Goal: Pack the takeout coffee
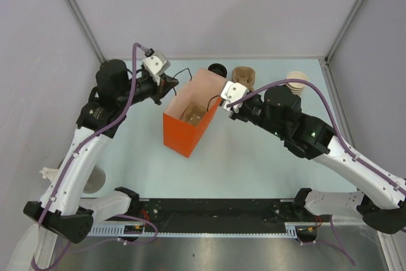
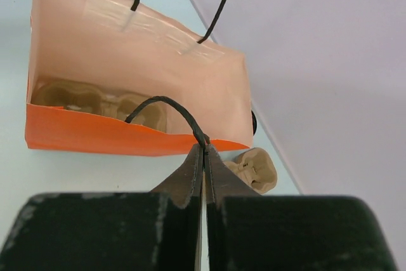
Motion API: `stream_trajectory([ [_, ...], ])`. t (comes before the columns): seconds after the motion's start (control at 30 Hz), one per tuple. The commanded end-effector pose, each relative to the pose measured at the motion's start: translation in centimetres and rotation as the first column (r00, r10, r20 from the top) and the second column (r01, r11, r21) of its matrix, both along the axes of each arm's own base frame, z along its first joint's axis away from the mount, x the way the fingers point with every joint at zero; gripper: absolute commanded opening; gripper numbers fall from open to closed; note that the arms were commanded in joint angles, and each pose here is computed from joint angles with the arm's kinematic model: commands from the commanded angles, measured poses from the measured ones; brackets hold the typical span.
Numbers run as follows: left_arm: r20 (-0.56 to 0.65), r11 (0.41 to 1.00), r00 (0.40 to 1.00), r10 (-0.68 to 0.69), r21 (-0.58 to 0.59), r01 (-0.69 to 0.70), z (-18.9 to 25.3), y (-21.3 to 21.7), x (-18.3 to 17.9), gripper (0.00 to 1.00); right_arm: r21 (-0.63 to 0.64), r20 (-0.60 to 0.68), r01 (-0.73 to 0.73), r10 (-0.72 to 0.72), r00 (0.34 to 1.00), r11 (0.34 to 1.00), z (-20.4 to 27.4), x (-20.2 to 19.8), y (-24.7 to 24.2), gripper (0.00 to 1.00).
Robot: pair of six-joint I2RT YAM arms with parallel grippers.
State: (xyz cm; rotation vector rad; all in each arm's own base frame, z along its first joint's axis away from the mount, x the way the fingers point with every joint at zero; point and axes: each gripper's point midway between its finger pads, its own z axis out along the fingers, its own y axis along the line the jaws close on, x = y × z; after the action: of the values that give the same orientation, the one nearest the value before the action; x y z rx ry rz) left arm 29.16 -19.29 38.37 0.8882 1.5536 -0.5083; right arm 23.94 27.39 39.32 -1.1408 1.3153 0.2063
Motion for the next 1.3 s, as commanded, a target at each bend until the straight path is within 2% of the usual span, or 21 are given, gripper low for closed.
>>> stream_trajectory([
  [0.0,0.008,0.998,1.000,-0.013,-0.058,0.014,1.2,-0.3,0.0,0.01,0.061,0.011,0.021,-0.021,1.000,0.998,1.9,0.6,0.3,0.00],
  [0.23,-0.034,0.996,0.997,0.067,-0.049,-0.069,-2.7,0.8,1.4,0.00,-0.016,-0.088,0.001,-0.002,0.996,1.000,-2.5,1.9,1.7,0.00],
  [0.57,-0.042,0.993,0.993,0.113,-0.039,-0.115,-3.1,1.4,2.2,0.06,-0.003,-0.107,-0.006,0.005,0.994,1.000,-3.1,2.2,2.0,0.01],
  [0.7,-0.008,0.991,0.992,0.123,-0.050,-0.123,-1.6,1.6,2.3,0.04,0.044,-0.072,-0.007,0.011,0.997,0.999,-1.4,2.1,1.9,0.00],
  [0.8,0.044,0.991,0.993,0.110,-0.078,-0.106,2.2,1.5,1.9,0.02,0.087,-0.023,0.015,-0.013,1.000,0.996,1.3,2.2,1.3,0.00],
  [0.97,0.040,0.992,0.996,0.083,-0.094,-0.079,3.3,1.1,1.4,0.02,0.112,-0.015,0.026,-0.025,1.000,0.993,3.1,2.1,0.7,0.00],
  [1.1,0.013,0.992,0.996,0.089,-0.086,-0.088,1.1,1.0,1.8,0.01,0.083,-0.056,0.009,-0.004,0.998,0.997,1.4,2.0,1.1,0.00],
  [1.27,-0.044,0.993,0.993,0.112,-0.021,-0.113,-3.5,1.3,2.8,0.01,-0.003,-0.123,0.005,-0.005,0.992,1.000,-3.4,2.9,2.2,0.00],
])
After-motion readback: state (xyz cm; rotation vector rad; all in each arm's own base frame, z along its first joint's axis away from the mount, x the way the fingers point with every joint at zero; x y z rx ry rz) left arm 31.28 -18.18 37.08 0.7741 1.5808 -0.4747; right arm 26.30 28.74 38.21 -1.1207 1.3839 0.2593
